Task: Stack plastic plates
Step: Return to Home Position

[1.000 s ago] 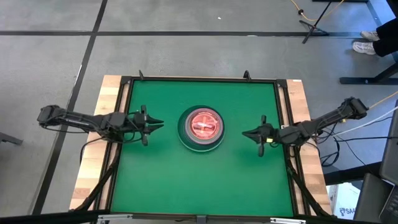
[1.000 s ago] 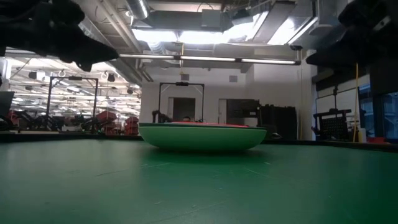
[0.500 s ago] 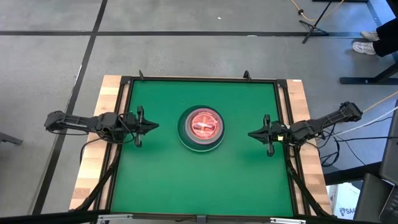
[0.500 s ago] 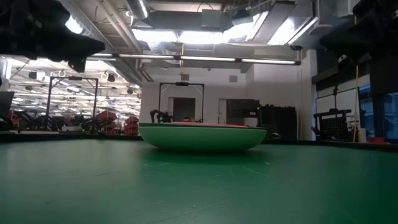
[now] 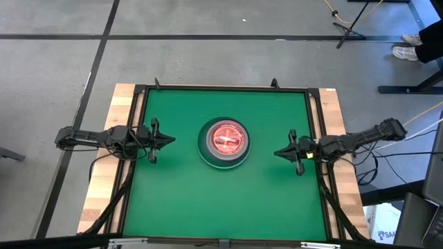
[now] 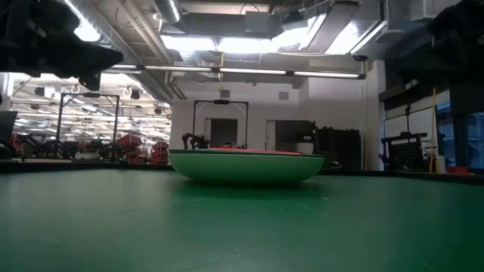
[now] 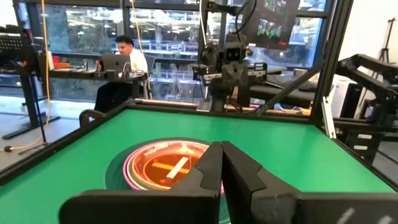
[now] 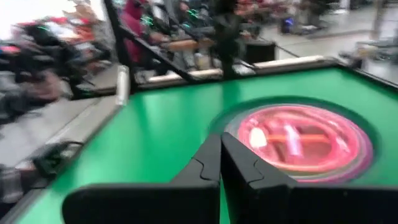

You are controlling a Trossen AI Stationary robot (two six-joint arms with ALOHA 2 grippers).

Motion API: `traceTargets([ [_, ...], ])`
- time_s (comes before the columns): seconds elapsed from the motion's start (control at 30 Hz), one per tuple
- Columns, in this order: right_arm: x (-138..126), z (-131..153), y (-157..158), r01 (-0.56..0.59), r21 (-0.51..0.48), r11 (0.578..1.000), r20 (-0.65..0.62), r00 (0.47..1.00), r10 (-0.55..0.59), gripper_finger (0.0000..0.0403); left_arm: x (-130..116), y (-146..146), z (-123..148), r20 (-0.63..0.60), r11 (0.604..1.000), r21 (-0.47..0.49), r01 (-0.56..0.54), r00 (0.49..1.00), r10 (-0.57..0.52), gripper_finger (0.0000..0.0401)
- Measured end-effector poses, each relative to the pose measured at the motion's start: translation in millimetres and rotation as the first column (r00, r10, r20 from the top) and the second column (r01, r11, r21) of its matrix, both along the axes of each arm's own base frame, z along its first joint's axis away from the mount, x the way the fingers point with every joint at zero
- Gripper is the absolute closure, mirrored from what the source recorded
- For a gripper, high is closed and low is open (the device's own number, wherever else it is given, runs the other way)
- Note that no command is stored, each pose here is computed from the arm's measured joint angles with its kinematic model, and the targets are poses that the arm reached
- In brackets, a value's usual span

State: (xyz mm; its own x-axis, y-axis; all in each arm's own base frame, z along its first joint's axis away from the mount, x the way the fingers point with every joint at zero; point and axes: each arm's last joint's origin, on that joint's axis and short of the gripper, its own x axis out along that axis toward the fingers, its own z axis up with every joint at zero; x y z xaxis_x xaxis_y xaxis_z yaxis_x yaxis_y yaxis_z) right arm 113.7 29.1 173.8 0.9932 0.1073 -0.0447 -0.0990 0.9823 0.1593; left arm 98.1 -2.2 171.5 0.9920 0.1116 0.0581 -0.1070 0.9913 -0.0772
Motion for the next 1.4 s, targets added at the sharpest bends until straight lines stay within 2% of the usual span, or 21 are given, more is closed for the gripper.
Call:
traceTargets([
  [0.17,1,3,-12,0.01,-0.026,1.0,0.031,0.999,-0.01,0.0403,0,0,-1,-0.007,1.0,-0.004,-0.016,1.0,0.016,0.0399],
  [0.33,-2,-1,-24,0.099,-0.036,0.994,-0.006,0.995,-0.099,0.0403,0,0,-2,-0.021,1.0,-0.027,0.0,1.0,0.0,0.0399],
  [0.6,-13,-7,-29,0.166,-0.029,0.986,0.053,0.985,-0.164,0.0403,0,0,-2,-0.024,1.0,-0.001,-0.001,1.0,0.001,0.0399],
  [0.73,-17,-4,-28,0.16,-0.025,0.987,0.087,0.984,-0.157,0.0403,0,0,-3,-0.034,1.0,0.001,0.014,0.999,-0.014,0.0399],
  [0.9,-16,-5,-28,0.161,-0.025,0.987,0.081,0.984,-0.159,0.0403,0,-4,-2,-0.02,0.992,0.003,0.128,0.992,-0.127,0.0399],
  [1.1,-15,-7,-28,0.161,-0.053,0.986,0.059,0.986,-0.158,0.0403,-1,-3,-3,-0.033,0.994,0.009,0.105,0.994,-0.105,0.0399],
  [1.23,-14,-8,-28,0.16,-0.056,0.986,0.045,0.987,-0.157,0.0403,-1,-3,-3,-0.04,0.992,0.071,0.109,0.994,-0.106,0.0399],
  [1.4,-14,-8,-28,0.16,-0.056,0.986,0.042,0.987,-0.157,0.0403,0,-4,-4,-0.047,0.991,0.051,0.126,0.991,-0.124,0.0399],
])
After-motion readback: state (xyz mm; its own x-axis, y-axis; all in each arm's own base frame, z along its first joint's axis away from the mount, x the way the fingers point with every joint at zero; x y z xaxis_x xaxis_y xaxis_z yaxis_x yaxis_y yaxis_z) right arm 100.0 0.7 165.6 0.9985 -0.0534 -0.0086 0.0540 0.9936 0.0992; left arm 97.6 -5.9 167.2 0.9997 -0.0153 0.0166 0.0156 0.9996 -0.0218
